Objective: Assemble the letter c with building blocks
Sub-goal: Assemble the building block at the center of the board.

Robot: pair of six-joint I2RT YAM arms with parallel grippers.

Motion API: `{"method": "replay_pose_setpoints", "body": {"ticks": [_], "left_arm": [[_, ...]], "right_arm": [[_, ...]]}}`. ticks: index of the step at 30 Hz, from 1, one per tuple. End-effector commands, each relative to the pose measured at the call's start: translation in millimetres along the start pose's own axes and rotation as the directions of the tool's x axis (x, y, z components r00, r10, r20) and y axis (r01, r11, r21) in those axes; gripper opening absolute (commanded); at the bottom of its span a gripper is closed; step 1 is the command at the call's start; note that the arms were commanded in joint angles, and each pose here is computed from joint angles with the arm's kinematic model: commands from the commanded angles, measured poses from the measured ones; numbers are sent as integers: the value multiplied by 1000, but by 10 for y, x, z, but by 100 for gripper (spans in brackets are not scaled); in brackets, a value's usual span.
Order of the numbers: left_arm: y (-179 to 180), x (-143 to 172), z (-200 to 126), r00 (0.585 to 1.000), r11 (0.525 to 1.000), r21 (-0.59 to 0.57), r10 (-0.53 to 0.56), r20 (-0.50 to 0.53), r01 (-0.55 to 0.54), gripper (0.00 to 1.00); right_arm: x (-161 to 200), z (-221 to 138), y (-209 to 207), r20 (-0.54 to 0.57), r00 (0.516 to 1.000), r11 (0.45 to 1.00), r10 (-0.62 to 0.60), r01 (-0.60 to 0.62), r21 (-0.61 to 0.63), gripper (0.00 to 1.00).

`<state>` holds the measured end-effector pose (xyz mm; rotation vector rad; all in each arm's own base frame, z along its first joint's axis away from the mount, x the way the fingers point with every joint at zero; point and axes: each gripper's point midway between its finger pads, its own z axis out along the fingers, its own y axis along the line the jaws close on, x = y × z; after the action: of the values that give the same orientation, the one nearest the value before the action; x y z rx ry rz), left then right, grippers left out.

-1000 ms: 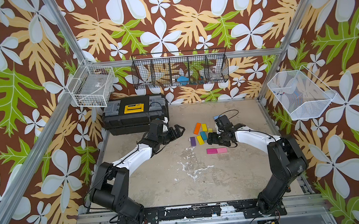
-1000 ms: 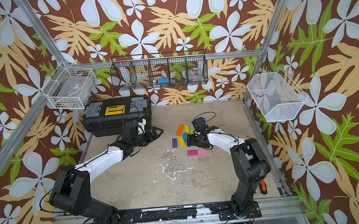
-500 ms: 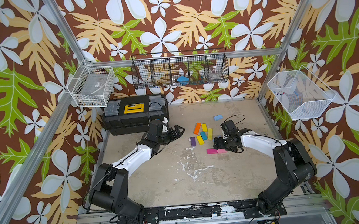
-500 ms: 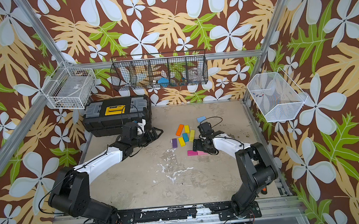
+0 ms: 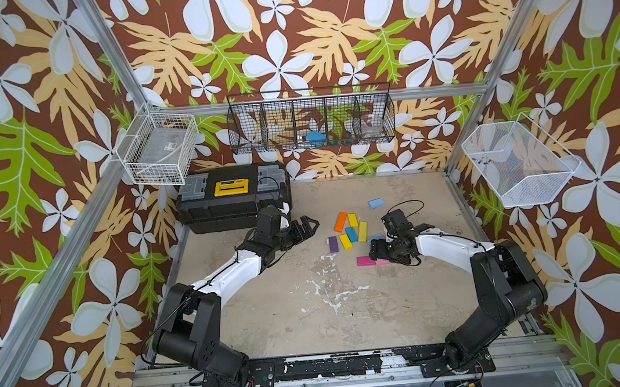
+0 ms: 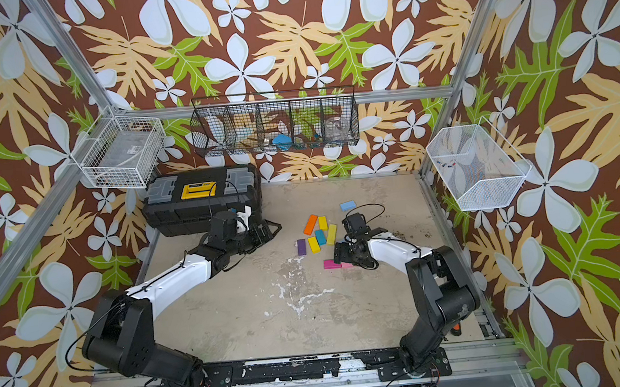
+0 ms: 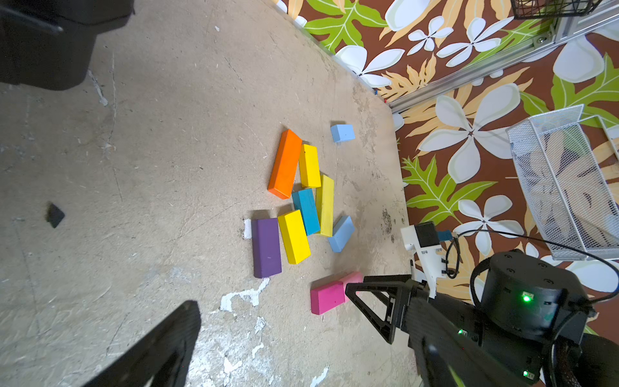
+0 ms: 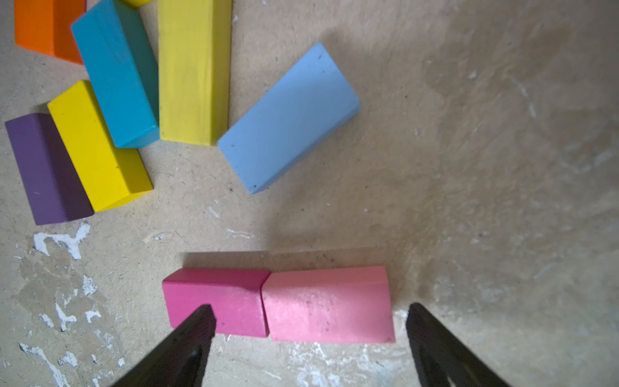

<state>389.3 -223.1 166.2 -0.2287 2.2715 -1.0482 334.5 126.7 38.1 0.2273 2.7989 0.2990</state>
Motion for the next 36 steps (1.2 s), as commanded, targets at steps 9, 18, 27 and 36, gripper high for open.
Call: {"method": "replay_pose_setpoints", "body": {"ticks": [9, 18, 27, 36], "left_arm": [[-3, -13, -3, 1000, 1000, 3, 8, 8, -8, 100], [-1, -14, -3, 1000, 1000, 3, 6, 10, -6, 100], [-1, -13, -2, 1000, 1000, 3, 5, 9, -5, 100], [-6, -27, -5, 1000, 1000, 4, 8, 13, -8, 100]], "right_arm": [[-12, 29, 52, -2, 1000, 999, 16, -17, -29, 91], [0, 36, 65, -6, 1000, 999, 18, -18, -38, 90], [11, 32, 75, -10, 1000, 999, 19, -19, -45, 90], [-63, -46, 94, 11, 1000, 999, 15, -15, -41, 90]]}}
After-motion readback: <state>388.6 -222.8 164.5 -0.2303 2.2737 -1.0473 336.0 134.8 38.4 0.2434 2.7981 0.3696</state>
